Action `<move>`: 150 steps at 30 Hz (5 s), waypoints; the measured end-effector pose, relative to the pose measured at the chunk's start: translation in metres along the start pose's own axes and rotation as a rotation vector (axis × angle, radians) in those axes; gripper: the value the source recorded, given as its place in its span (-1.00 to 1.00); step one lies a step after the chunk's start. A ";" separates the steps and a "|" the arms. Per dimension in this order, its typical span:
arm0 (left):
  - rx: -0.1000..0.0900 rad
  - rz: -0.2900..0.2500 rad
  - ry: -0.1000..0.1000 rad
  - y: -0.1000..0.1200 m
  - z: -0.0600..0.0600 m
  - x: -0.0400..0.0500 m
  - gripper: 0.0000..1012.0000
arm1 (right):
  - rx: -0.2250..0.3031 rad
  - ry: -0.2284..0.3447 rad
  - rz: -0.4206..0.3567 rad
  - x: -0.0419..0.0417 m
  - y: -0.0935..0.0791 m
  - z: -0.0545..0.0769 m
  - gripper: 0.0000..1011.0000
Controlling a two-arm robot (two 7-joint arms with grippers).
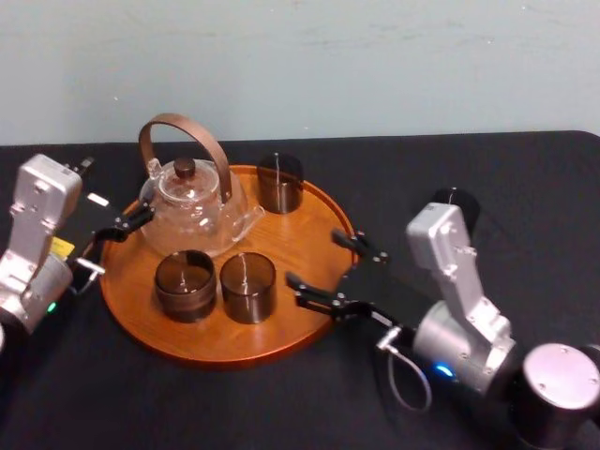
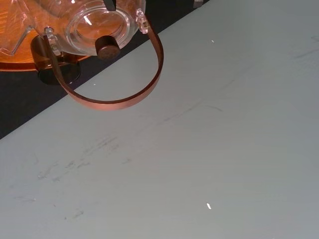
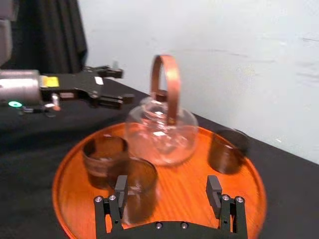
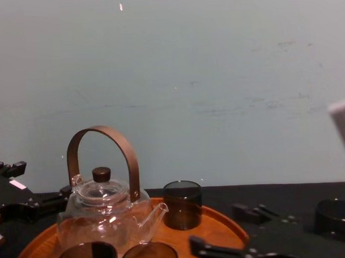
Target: Pick up the glass from the table and place it on the tray.
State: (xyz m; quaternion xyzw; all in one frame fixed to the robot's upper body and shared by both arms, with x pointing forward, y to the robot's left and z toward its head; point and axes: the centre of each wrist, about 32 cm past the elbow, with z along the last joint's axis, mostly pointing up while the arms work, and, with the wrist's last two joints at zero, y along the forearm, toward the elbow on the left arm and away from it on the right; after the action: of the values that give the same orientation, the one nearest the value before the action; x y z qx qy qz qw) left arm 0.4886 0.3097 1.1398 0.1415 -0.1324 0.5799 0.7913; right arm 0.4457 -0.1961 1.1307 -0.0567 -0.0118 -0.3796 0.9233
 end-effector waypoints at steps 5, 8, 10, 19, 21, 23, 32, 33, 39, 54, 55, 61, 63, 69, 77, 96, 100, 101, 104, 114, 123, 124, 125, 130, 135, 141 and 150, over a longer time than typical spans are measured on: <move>0.000 0.000 0.000 0.000 0.000 0.0000 0.98 | -0.024 0.005 -0.054 0.0086 -0.020 -0.009 0.98; 0.000 0.000 0.000 0.000 0.000 0.0000 0.98 | -0.043 0.004 -0.089 0.0148 -0.033 -0.014 0.98; 0.000 0.000 0.000 0.000 0.000 0.0000 0.98 | -0.054 0.001 -0.109 0.0186 -0.040 -0.017 0.98; 0.000 0.000 0.000 0.000 0.000 0.0000 0.98 | -0.057 0.004 -0.206 0.0377 -0.063 -0.021 0.98; 0.000 0.000 0.000 0.000 0.000 0.0000 0.98 | -0.057 0.009 -0.224 0.0411 -0.066 -0.022 0.98; 0.000 0.000 0.000 0.000 0.000 0.0000 0.98 | -0.058 0.015 -0.250 0.0461 -0.070 -0.023 0.98; 0.000 0.000 0.000 0.000 0.000 0.0000 0.98 | -0.067 0.061 -0.337 0.0673 -0.078 -0.028 0.98; 0.000 0.000 0.000 0.000 0.000 0.0000 0.98 | -0.068 0.067 -0.342 0.0692 -0.079 -0.029 0.98; 0.000 0.000 0.000 0.000 0.000 0.0000 0.98 | -0.085 0.094 -0.374 0.0828 -0.080 -0.029 0.98; 0.000 0.000 0.000 0.000 0.000 0.0000 0.98 | -0.116 0.107 -0.422 0.1075 -0.068 -0.026 0.98; 0.000 0.000 0.000 0.000 0.000 0.0000 0.98 | -0.117 0.108 -0.422 0.1083 -0.067 -0.026 0.98; 0.000 0.000 0.000 0.000 0.000 0.0000 0.98 | -0.120 0.116 -0.417 0.1133 -0.059 -0.027 0.98; 0.000 0.000 0.000 0.000 0.000 0.0000 0.98 | -0.123 0.117 -0.416 0.1144 -0.057 -0.027 0.98; 0.000 0.000 0.000 0.000 0.000 0.0000 0.98 | -0.133 0.124 -0.406 0.1194 -0.049 -0.029 0.98; 0.000 0.000 0.000 0.000 0.000 0.0000 0.98 | -0.142 0.126 -0.391 0.1224 -0.041 -0.030 0.98; 0.000 0.000 0.000 0.000 0.000 0.0000 0.98 | -0.166 0.123 -0.380 0.1330 -0.025 -0.030 0.98; 0.000 0.000 0.000 0.000 0.000 0.0000 0.98 | -0.173 0.124 -0.373 0.1342 -0.022 -0.030 0.98; 0.000 0.000 0.000 0.000 0.000 0.0000 0.98 | -0.174 0.125 -0.371 0.1343 -0.022 -0.030 0.98; 0.000 0.000 0.000 0.000 0.000 0.0000 0.98 | -0.179 0.126 -0.367 0.1350 -0.020 -0.030 0.98; 0.000 0.000 0.000 0.000 0.000 0.0000 0.98 | -0.178 0.126 -0.369 0.1351 -0.021 -0.030 0.90; 0.000 0.000 0.000 0.000 0.000 0.0000 0.98 | -0.177 0.125 -0.370 0.1349 -0.021 -0.030 0.79; 0.000 0.000 0.000 0.000 0.000 0.0000 0.98 | -0.177 0.125 -0.370 0.1350 -0.021 -0.030 0.79; 0.000 0.000 0.000 0.000 0.000 0.0000 0.98 | -0.177 0.125 -0.370 0.1350 -0.021 -0.030 0.79; 0.000 0.000 0.000 0.000 0.000 0.0000 0.98 | -0.164 0.133 -0.362 0.1351 -0.023 -0.029 0.79; 0.000 0.000 0.000 0.000 0.000 0.0000 0.98 | -0.140 0.132 -0.340 0.1328 -0.024 -0.024 0.79; 0.000 0.000 0.000 0.000 0.000 0.0000 0.98 | -0.117 0.112 -0.305 0.1264 -0.022 -0.012 0.79; 0.000 0.000 0.000 0.000 0.000 0.0000 0.98 | -0.094 0.084 -0.219 0.1096 -0.006 0.002 0.79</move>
State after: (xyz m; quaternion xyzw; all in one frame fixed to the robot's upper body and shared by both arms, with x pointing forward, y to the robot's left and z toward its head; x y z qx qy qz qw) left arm 0.4886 0.3097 1.1398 0.1415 -0.1325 0.5800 0.7913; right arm 0.5195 -0.2768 1.1406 -0.0823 0.0387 -0.4804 0.8723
